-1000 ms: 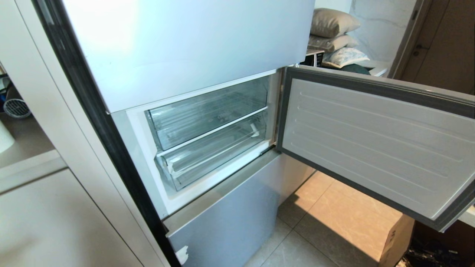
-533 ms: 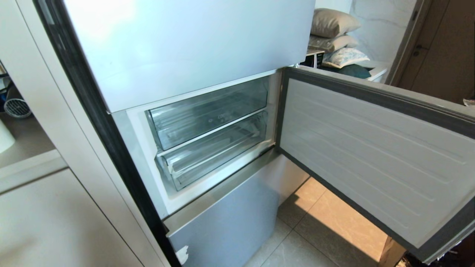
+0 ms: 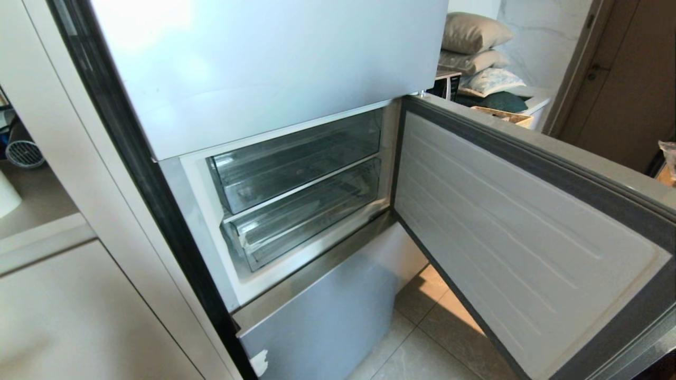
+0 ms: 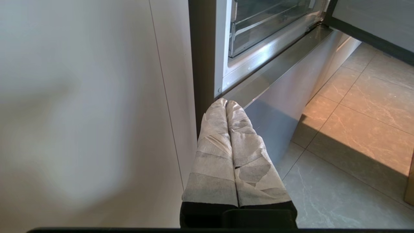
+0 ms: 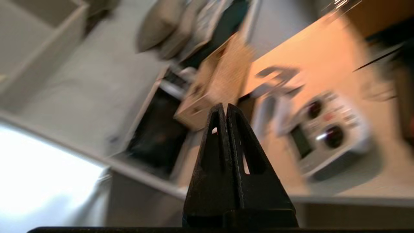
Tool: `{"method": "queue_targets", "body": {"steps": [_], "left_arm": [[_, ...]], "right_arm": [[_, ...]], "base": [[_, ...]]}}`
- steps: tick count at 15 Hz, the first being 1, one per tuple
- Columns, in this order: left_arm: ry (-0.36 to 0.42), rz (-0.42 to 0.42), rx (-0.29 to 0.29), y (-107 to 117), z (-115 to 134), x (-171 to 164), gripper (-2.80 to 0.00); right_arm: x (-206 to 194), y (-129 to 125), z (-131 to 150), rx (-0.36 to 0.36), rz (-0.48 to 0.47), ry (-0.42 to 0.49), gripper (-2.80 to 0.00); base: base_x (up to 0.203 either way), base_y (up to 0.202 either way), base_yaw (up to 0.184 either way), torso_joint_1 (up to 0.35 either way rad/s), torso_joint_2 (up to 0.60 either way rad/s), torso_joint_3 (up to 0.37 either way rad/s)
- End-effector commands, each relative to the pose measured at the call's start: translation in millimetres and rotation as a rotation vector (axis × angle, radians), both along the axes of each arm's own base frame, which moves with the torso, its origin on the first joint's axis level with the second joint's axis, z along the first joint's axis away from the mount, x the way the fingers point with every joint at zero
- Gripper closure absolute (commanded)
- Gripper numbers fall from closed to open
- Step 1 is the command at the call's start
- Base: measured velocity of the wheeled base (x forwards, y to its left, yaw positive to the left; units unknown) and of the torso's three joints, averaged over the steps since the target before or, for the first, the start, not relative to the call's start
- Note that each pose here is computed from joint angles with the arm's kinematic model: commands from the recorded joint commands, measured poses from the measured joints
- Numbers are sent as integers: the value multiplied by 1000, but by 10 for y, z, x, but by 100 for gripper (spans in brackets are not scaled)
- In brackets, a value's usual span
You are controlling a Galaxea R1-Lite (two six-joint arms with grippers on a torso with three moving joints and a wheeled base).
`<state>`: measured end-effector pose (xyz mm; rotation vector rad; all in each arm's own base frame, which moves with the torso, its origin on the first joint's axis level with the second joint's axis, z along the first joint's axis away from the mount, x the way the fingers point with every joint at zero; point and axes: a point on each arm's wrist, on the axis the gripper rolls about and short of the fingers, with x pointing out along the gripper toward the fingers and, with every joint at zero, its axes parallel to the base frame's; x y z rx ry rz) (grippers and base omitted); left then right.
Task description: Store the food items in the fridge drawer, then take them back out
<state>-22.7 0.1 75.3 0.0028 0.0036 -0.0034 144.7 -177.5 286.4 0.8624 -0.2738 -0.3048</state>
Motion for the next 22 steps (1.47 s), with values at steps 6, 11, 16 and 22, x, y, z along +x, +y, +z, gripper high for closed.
{"method": "queue_targets", "body": {"steps": [6,11,16,22], "left_arm": [[1,0,0,0,0,1,0],[1,0,0,0,0,1,0],[0,0,0,0,0,0,0],[1,0,0,0,0,1,0]], "right_arm": [[798,1044,-746,-157,109,217,0],[1090,2132,-1012,-307,401,289,0],[1237,3160,-1396,-459,543,269,0],[1254,3755,-1376,-543,843,33,0]], "base": [[0,0,0,0,0,0],[0,0,0,0,0,0],[0,0,0,0,0,0],[0,0,0,0,0,0]]}}
